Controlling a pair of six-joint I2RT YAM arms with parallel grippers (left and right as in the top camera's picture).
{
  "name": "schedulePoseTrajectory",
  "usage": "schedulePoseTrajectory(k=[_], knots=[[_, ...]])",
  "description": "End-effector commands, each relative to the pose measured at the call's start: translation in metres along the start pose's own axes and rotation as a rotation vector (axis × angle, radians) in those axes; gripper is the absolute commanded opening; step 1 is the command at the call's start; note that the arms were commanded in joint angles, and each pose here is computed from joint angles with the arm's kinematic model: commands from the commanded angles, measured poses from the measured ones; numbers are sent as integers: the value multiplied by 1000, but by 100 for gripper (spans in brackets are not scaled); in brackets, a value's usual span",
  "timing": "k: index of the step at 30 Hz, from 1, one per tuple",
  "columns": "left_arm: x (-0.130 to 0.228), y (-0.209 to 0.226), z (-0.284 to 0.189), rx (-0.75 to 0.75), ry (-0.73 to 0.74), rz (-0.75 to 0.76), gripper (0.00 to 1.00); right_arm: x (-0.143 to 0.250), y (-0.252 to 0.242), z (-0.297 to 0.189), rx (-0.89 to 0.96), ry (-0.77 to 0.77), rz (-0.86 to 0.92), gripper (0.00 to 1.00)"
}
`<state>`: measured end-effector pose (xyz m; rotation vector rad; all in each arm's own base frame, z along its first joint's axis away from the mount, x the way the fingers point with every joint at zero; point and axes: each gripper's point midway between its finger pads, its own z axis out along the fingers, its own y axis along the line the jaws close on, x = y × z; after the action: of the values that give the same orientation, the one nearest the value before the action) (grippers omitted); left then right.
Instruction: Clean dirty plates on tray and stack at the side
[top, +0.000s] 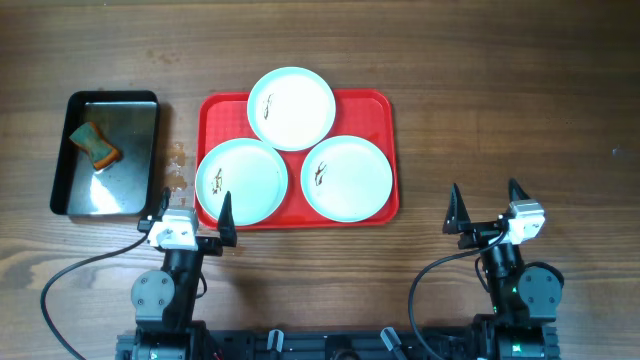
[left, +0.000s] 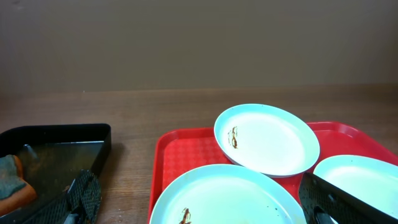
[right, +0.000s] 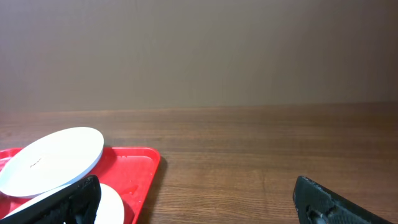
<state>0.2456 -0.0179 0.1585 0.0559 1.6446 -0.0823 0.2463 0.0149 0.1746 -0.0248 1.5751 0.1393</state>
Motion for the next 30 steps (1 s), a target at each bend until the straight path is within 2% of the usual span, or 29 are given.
schedulePoseTrajectory(k=[1, 18, 19, 21, 24, 27, 30], knots=[[1, 1, 0, -8, -2, 20, 100, -3, -3, -1, 17, -13, -19, 100], [1, 1, 0, -8, -2, 20, 100, -3, -3, -1, 17, -13, -19, 100], [1, -6, 0, 33, -5, -13, 100, -3, -3, -1, 17, -13, -19, 100], [-4, -39, -5, 227, 4, -233, 100, -3, -3, -1, 17, -13, -19, 100], [-5, -89, -24, 530, 116, -506, 100, -3, -3, -1, 17, -13, -19, 100], [-6, -116, -45, 717, 205, -594, 100, -3, -3, -1, 17, -13, -19, 100], [-26, -125, -55, 811, 180, -653, 100, -3, -3, -1, 17, -13, -20, 100]])
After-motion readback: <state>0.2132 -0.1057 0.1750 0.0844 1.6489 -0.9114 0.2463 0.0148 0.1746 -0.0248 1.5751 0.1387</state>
